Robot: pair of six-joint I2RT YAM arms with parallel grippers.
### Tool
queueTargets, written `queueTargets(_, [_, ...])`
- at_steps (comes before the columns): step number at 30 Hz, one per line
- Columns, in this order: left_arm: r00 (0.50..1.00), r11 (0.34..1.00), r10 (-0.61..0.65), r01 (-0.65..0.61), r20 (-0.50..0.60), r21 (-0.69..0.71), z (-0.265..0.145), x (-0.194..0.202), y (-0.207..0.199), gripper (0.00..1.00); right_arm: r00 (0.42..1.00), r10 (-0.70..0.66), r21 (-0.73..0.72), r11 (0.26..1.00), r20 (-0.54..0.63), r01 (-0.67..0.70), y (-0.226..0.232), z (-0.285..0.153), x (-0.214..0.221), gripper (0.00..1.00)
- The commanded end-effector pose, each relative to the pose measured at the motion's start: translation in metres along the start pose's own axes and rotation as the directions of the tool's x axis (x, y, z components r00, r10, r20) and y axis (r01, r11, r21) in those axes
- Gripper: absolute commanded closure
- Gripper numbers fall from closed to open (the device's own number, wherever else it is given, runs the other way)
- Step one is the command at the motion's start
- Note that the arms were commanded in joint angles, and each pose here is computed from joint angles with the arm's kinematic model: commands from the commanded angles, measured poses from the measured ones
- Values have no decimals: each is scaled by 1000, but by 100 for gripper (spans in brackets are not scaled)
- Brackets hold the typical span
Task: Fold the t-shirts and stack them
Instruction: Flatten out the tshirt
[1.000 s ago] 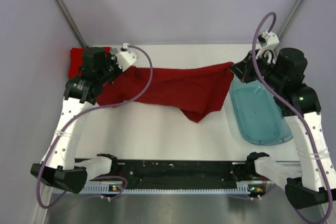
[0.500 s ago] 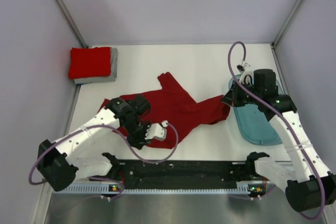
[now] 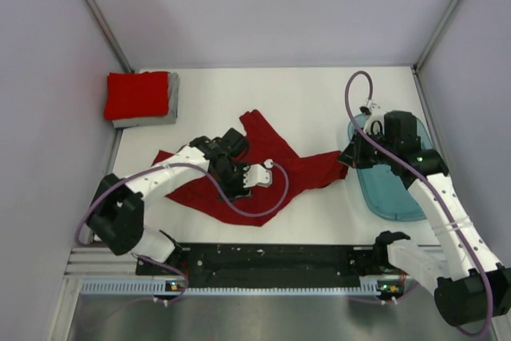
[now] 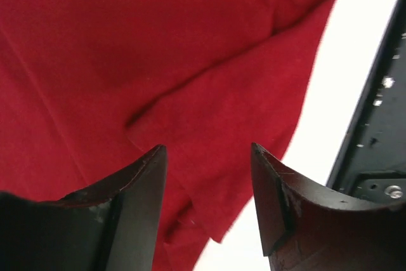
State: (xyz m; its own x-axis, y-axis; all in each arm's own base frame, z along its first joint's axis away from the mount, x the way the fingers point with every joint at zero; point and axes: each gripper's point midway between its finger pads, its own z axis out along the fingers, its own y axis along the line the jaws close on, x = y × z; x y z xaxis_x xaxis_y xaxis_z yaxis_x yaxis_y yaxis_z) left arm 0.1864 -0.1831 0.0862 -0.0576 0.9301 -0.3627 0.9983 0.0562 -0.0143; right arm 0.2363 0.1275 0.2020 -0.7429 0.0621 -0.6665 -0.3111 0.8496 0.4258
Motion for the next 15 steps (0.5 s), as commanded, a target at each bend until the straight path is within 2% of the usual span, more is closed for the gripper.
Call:
queueTargets(1, [987,988,150,-151,57,18,19,-10,24,40,999,-26,22,999,47,24,-5,-3,-9,100])
queueTargets(3, [971,976,219,-219,93,-10,23,-17,32,40,999,-20,25,1000,41,19,-6,-1,-7,100])
queueTargets(7, [952,966,259,-256,163,-41,20,-22,56,39,999,-15,27,1000,37,14,-7,0,-5,100])
queueTargets(13, [958,945,268,-282,103,163,36,9,48,43,999,-13,48,999,30,12,-13,2,2,100])
queueTargets(15, [957,939,270,-286,109,189,41,10,46,43,1000,-11,48,999,27,9,-14,3,2,100])
